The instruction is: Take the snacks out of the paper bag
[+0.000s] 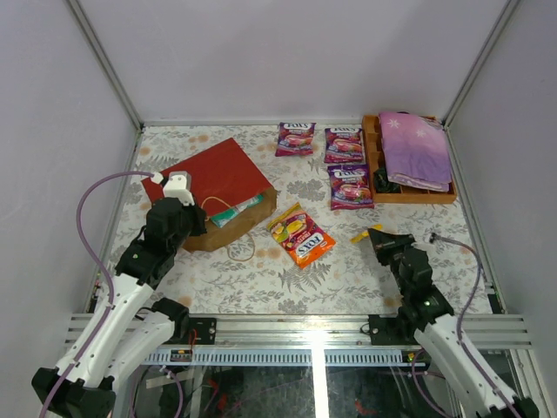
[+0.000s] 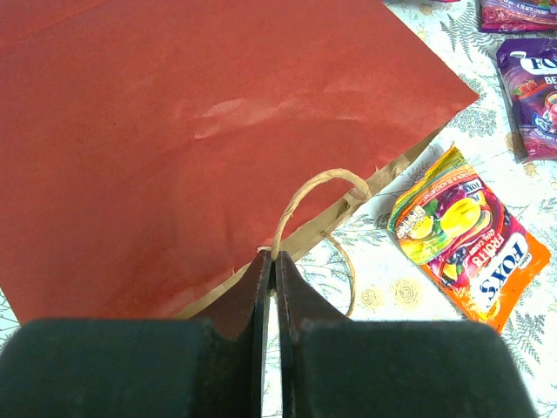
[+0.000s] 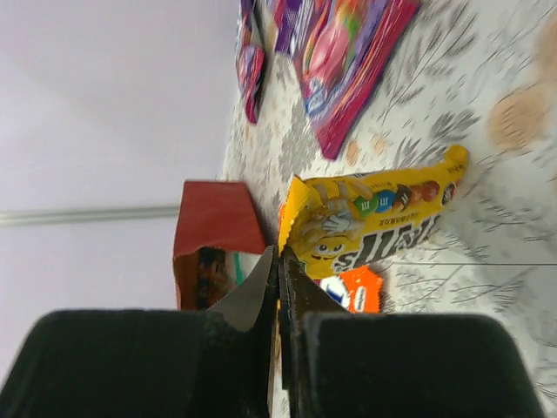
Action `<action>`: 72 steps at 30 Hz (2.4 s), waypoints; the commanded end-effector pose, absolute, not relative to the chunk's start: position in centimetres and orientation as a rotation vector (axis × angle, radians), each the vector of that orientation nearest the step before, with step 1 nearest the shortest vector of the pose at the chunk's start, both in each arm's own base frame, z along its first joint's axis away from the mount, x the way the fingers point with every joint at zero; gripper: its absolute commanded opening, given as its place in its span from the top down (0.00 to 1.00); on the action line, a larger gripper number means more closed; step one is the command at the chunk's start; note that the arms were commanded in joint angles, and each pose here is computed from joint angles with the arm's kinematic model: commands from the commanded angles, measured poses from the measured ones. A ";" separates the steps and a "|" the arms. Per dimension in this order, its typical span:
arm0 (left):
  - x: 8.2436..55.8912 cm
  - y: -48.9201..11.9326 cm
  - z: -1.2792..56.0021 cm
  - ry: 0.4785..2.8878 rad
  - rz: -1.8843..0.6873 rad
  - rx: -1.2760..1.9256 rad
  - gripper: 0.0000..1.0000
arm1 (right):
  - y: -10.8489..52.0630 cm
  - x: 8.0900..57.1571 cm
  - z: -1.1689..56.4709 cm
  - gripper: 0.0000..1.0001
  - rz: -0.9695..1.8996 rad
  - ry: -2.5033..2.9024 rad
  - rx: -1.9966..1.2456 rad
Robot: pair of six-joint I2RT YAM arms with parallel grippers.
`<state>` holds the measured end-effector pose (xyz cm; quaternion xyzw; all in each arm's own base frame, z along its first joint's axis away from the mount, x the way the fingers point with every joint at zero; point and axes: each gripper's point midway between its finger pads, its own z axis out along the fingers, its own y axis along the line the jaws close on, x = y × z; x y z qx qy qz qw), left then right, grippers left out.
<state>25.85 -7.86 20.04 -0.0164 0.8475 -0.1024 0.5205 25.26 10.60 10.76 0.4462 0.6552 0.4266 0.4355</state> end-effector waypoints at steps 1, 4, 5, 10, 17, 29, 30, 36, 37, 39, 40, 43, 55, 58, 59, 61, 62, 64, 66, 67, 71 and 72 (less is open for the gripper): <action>26.2 -8.0 20.8 1.995 -0.266 -0.046 1.00 | 4.1 21.4 7.6 1.00 0.571 1.741 1.182; 26.2 -8.1 20.8 1.997 -0.271 -0.042 1.00 | 3.2 20.5 8.8 1.00 0.479 1.790 1.142; 26.2 -8.1 20.8 1.996 -0.270 -0.042 1.00 | 3.2 20.3 8.7 1.00 0.448 1.823 1.129; 26.1 -8.0 20.8 1.996 -0.264 -0.049 1.00 | 3.7 20.9 7.5 1.00 0.361 1.938 1.097; 26.1 -8.0 20.7 2.000 -0.267 -0.046 1.00 | 5.0 23.4 6.3 1.00 0.330 2.008 1.097; 26.2 -8.1 20.7 2.004 -0.268 -0.041 1.00 | 7.6 28.6 10.7 0.01 0.367 2.021 1.027; 26.2 -8.2 20.6 2.005 -0.268 -0.039 1.00 | 8.4 29.0 10.7 0.01 0.397 2.027 1.015; 26.3 -8.1 20.3 2.014 -0.262 -0.041 1.00 | 16.5 29.7 9.6 0.00 0.552 2.097 0.847; 26.2 -8.1 20.3 2.016 -0.262 -0.041 1.00 | 17.7 29.7 9.6 0.02 0.644 2.077 0.820; 26.3 -8.1 20.2 2.017 -0.262 -0.042 1.00 | 19.2 29.3 10.1 0.07 0.838 1.997 0.784; 26.3 -8.1 20.2 2.017 -0.262 -0.042 1.00 | 19.6 29.1 10.3 0.10 0.912 1.957 0.771; 26.3 -8.2 20.1 2.022 -0.264 -0.037 1.00 | 19.9 27.8 9.1 0.15 0.977 1.973 0.744; 26.3 -8.5 19.8 2.036 -0.278 -0.031 1.00 | 19.9 24.1 5.3 0.41 1.228 1.926 0.855; 26.3 -8.6 19.8 2.039 -0.282 -0.028 1.00 | 19.4 23.5 5.5 0.41 1.220 1.920 0.827; 26.3 -8.6 19.8 2.039 -0.280 -0.027 1.00 | 19.2 23.4 5.5 0.42 1.202 1.923 0.814; 26.4 -8.6 19.7 2.043 -0.280 -0.026 1.00 | 18.7 23.3 5.3 0.42 1.150 1.938 0.802; 26.4 -8.6 19.6 2.046 -0.280 -0.026 1.00 | 18.3 23.3 5.3 0.42 1.122 1.941 0.802; 26.4 -8.7 19.5 2.052 -0.281 -0.023 1.00 | 16.9 23.2 6.0 0.43 1.063 1.904 0.811; 26.4 -8.7 19.5 2.050 -0.281 -0.023 1.00 | 16.2 22.9 6.4 0.43 1.049 1.882 0.810; 26.4 -8.7 19.5 2.053 -0.279 -0.023 1.00 | 15.8 22.7 6.4 0.43 1.040 1.871 0.810; 26.4 -8.7 19.4 2.053 -0.281 -0.023 1.00 | 14.6 21.8 6.4 0.43 1.046 1.822 0.804; 26.4 -8.7 19.4 2.056 -0.281 -0.022 1.00 | 14.4 21.6 6.2 0.43 1.035 1.822 0.800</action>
